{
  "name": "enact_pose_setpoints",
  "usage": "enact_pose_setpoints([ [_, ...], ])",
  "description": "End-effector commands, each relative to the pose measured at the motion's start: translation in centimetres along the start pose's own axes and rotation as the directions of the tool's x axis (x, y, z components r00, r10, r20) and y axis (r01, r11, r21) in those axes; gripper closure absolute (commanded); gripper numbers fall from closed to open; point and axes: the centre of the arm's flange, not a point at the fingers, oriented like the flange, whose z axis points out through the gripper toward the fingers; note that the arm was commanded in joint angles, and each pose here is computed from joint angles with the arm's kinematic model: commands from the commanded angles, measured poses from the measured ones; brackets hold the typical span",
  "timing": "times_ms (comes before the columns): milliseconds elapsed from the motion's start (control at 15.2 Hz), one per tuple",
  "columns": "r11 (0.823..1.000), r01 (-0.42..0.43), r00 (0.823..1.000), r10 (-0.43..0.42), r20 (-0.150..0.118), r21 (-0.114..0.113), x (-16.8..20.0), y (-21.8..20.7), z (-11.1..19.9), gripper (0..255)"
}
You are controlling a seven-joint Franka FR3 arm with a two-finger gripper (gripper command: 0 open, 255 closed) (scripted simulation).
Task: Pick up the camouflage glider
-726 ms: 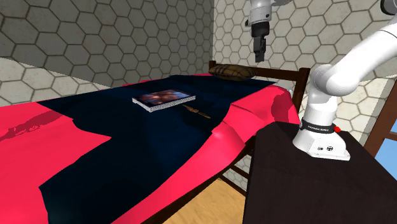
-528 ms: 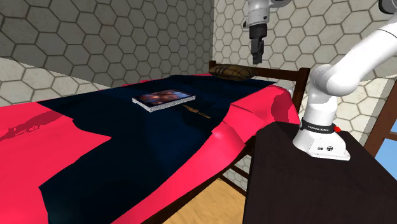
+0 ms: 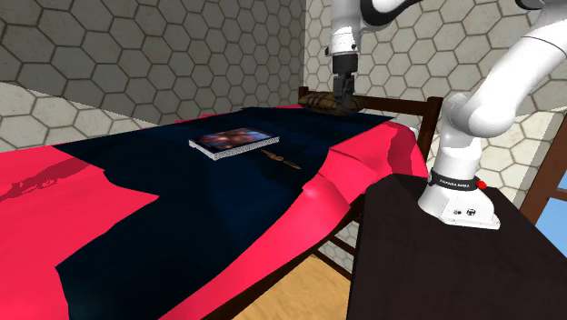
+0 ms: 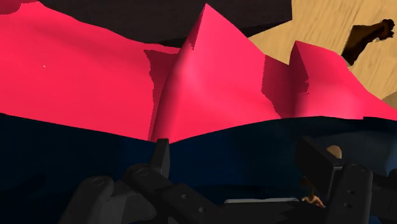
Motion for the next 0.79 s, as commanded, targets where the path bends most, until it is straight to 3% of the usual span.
enact_pose_setpoints([
  [0, 1.000, 0.003, 1.000, -0.003, -0.015, -0.004, 1.7, -1.6, 1.3, 0],
  [726, 0.999, 0.016, 0.996, -0.019, -0.085, -0.035, 9.7, -11.1, 8.2, 0],
])
